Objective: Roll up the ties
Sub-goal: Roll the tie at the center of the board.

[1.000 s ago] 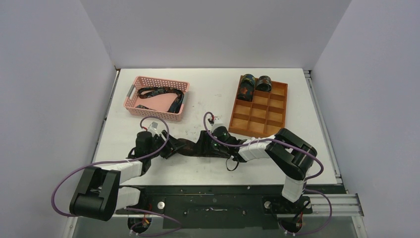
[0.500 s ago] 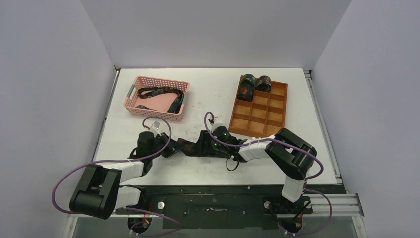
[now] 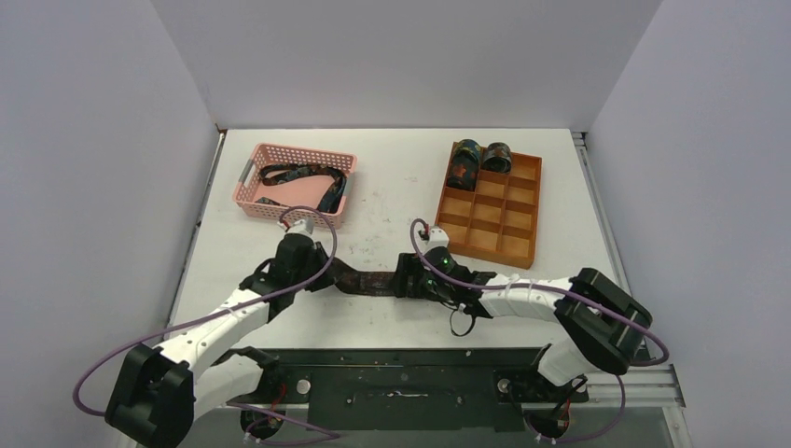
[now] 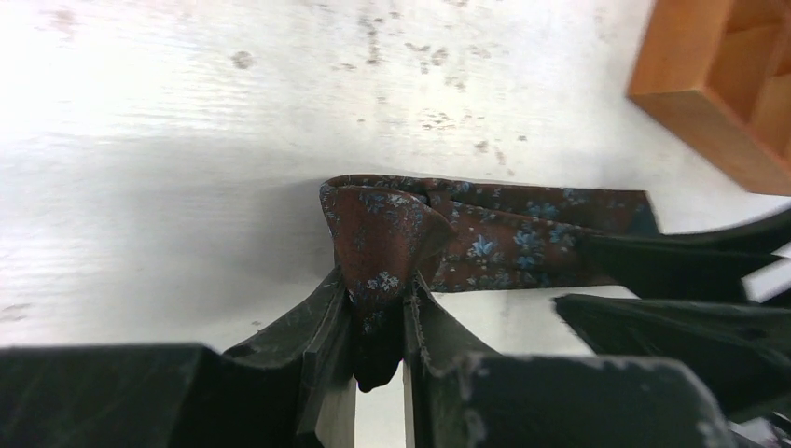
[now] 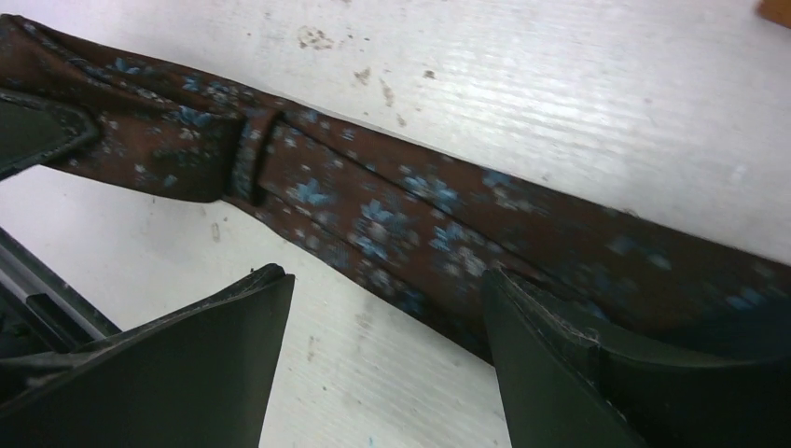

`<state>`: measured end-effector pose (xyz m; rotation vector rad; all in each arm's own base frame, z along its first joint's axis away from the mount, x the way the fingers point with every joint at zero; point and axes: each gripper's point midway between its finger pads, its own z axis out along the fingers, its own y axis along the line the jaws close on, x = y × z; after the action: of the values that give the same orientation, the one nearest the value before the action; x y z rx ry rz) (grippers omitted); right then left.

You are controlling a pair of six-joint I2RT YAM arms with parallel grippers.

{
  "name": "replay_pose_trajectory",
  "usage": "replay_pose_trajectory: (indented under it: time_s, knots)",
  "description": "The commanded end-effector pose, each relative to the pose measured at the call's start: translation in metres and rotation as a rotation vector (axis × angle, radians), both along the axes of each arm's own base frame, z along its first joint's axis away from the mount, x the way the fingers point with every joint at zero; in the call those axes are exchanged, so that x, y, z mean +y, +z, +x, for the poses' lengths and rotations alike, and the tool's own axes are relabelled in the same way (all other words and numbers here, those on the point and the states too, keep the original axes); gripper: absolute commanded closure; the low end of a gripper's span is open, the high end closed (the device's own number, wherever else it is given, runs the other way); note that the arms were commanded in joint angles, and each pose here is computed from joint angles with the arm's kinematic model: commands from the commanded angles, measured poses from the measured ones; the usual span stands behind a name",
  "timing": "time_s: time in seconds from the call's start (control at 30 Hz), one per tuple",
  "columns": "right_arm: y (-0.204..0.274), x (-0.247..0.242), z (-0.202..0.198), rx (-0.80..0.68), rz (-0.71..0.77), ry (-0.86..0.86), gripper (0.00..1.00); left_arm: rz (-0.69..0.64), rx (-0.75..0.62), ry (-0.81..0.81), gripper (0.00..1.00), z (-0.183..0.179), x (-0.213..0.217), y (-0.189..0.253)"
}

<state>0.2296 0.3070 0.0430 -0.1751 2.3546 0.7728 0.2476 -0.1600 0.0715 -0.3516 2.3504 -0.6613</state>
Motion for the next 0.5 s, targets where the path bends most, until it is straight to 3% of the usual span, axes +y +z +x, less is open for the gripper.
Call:
replay_pose_trajectory:
  time_s: [0.0,0.47]
  knots:
    - [0.006,-0.029,0.005,-0.06,-0.062,-0.074,0.25,0.267,0.037,0.058,1.0,-0.004,0.036,-0.003]
    - [-0.007,-0.086,-0.024,-0.066,-0.115,-0.147,0.25,0.83,-0.011,0.141,1.0,0.0,0.054,0.024]
